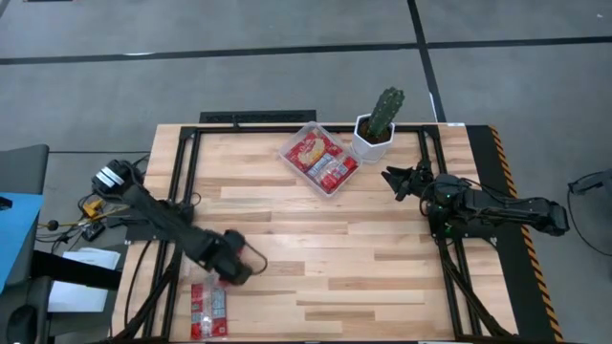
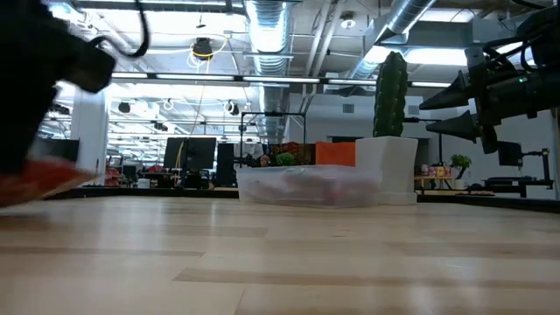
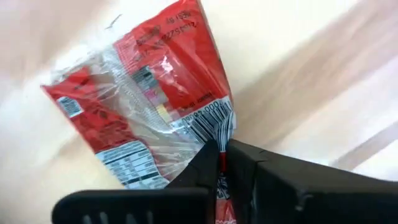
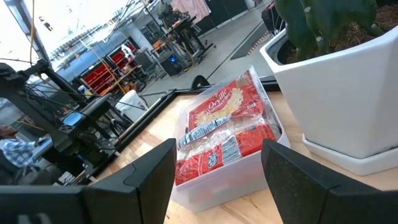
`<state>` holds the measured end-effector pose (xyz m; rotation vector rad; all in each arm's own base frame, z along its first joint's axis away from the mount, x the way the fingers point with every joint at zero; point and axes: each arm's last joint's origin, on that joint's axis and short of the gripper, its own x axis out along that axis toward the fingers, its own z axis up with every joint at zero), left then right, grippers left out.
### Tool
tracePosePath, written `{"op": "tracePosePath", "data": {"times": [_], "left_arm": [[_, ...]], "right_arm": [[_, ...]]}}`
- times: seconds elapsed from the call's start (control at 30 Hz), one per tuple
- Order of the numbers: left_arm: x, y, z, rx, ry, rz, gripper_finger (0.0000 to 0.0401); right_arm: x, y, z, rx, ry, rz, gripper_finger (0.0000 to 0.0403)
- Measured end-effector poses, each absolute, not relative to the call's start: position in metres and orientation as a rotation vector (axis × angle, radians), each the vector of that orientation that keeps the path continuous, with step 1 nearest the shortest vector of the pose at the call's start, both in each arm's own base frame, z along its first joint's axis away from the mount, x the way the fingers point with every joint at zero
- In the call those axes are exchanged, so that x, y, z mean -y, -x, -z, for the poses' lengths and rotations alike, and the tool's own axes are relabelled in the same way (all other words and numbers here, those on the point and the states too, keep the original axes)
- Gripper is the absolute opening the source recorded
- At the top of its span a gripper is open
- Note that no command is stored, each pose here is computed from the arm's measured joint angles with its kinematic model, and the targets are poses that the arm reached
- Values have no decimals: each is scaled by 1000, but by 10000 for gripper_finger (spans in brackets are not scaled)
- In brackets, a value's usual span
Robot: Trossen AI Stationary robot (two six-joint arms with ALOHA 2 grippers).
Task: Sort popcorn bags into baskets
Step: Put the red popcorn bag into the transparent bin
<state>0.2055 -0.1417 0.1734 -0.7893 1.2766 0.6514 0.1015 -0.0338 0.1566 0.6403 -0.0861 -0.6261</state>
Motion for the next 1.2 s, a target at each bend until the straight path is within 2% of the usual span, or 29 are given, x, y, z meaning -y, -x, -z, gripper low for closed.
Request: {"op": "tracePosePath", "data": {"times": [0.3, 0.57, 0.77, 0.97, 1.2], "left_arm": [[86, -225, -229, -831, 879, -587, 1], [15, -263, -269, -480, 866, -352, 1], [-55, -276, -285, -270, 831, -223, 1], [-116, -283, -274, -182, 854, -103, 1], [-181, -289, -229, -172, 939, 8, 0]], "right_arm": [[34, -101, -157, 87, -640, 626, 260], [34, -102, -157, 86, -640, 626, 260], [34, -102, -157, 86, -640, 626, 260], [34, -102, -156, 84, -639, 628, 260], [34, -102, -156, 80, -638, 630, 260]]}}
